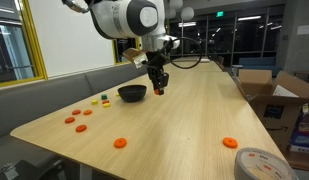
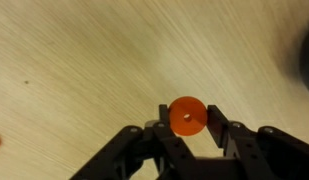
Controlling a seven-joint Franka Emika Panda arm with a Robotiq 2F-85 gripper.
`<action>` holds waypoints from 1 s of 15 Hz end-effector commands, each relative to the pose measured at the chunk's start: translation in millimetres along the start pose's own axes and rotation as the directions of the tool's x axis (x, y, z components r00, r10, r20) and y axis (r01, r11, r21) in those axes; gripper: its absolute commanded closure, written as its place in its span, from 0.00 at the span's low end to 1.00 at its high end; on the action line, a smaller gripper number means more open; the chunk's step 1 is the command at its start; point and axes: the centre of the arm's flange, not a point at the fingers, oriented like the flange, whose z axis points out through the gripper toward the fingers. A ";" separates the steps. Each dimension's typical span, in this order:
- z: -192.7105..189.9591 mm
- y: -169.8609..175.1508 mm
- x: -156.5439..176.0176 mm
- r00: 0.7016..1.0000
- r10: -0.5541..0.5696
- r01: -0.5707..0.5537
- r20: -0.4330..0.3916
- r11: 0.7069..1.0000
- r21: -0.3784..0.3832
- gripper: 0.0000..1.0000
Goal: Put the blue, yellow and three orange squares inside the building.
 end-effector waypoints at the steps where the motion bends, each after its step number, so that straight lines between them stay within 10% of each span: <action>1: -1.8 -59.2 6.3 0.997 -0.076 0.077 -0.031 0.996 0.043 0.74; 15: 28.6 -195.0 27.5 0.962 -0.271 0.261 0.028 0.946 0.194 0.74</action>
